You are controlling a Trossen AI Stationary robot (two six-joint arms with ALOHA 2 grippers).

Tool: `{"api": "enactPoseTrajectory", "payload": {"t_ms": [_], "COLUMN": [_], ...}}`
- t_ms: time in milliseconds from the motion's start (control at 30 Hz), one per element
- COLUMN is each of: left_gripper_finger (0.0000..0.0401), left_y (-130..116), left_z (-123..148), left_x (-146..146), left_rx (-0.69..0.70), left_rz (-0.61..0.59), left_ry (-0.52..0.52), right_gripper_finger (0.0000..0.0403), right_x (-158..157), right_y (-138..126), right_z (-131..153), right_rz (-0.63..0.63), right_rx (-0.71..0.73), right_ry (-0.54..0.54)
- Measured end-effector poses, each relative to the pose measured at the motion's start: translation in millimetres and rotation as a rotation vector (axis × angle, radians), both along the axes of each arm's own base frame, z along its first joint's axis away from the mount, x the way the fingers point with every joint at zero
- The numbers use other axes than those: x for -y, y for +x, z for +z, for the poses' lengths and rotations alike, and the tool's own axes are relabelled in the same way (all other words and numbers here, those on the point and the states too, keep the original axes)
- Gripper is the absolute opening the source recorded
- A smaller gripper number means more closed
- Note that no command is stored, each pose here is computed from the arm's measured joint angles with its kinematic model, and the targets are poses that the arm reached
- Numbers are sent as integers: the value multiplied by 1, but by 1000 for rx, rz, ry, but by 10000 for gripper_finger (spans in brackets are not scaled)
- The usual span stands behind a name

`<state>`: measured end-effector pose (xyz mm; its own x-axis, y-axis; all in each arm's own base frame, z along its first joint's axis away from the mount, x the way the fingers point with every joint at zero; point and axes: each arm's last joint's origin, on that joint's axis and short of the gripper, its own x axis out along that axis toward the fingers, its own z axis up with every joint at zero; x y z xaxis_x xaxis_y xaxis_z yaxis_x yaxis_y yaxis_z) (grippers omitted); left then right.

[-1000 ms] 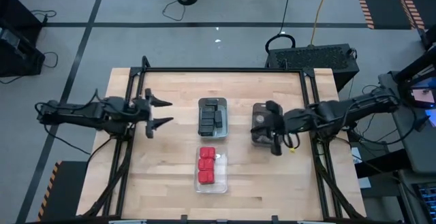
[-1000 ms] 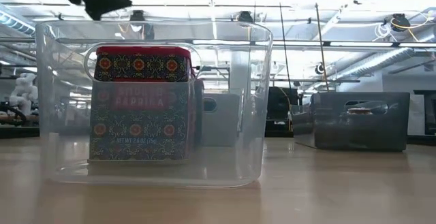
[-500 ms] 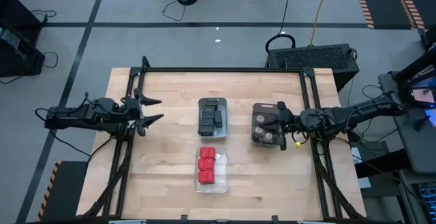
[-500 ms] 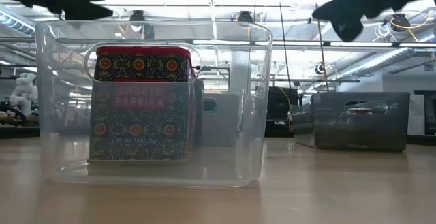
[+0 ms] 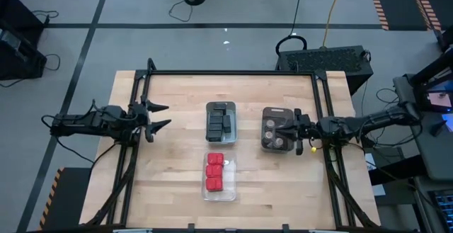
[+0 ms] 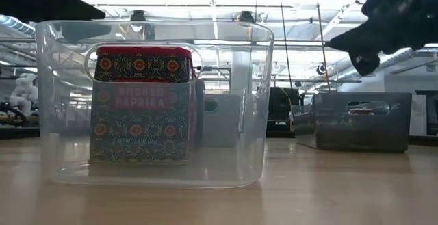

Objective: Sort spices by type
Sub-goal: Return to Home Position

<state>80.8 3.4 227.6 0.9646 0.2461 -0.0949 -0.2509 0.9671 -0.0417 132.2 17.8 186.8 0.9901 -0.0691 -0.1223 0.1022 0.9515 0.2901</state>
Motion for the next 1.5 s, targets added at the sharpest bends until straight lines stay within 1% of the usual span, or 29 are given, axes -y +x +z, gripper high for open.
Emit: {"api": "enactPoseTrajectory", "payload": {"t_ms": [167, 333, 533, 600, 700, 733, 867, 1000, 1133, 1233, 1367, 1433, 1500], "left_gripper_finger": [281, 281, 281, 281, 281, 281, 281, 281, 281, 281, 281, 281, 281], "left_y": [0, 0, 5, 6, 8, 9, 13, 18, 22, 23, 23, 23, 23], "left_z": [0, -2, -15, -18, -23, -25, -33, -44, -63, -64, -65, -66, -66], "left_x": [0, 0, 0, 0, 1, 1, 1, 2, 3, 3, 2, 1, 1], "left_rx": [1, -12, -18, -23, -22, -18, 8, 72, 77, 77, 81, 67, 49], "left_rz": [0, 0, 1, 3, 3, 3, 3, -33, -46, -48, -33, -8, -1], "left_ry": [0, 1, -6, -18, -24, -24, -26, -38, -73, -89, -107, -90, -25], "right_gripper_finger": [0, 0, 0, 0, 0, 0, 0, 0, 0, 0, 0, 0, 0], "right_x": [2, 4, 4, 4, 4, 5, 5, 5, 5, 4, 4, 4, 4], "right_y": [-10, -18, -23, -23, -24, -24, -25, -25, -25, -25, -25, -25, -25], "right_z": [-1, -1, 0, -3, -17, -22, -24, -26, -28, -28, -28, -29, -29], "right_rz": [0, -8, -3, 1, 2, 1, -1, 2, 4, 30, 31, 31, 33], "right_rx": [56, 66, 80, 93, 106, 87, 59, 29, 10, 6, 2, 1, 0], "right_ry": [-14, -24, -20, -19, 6, 20, 32, -4, -8, -33, -81, -84, -77]}}
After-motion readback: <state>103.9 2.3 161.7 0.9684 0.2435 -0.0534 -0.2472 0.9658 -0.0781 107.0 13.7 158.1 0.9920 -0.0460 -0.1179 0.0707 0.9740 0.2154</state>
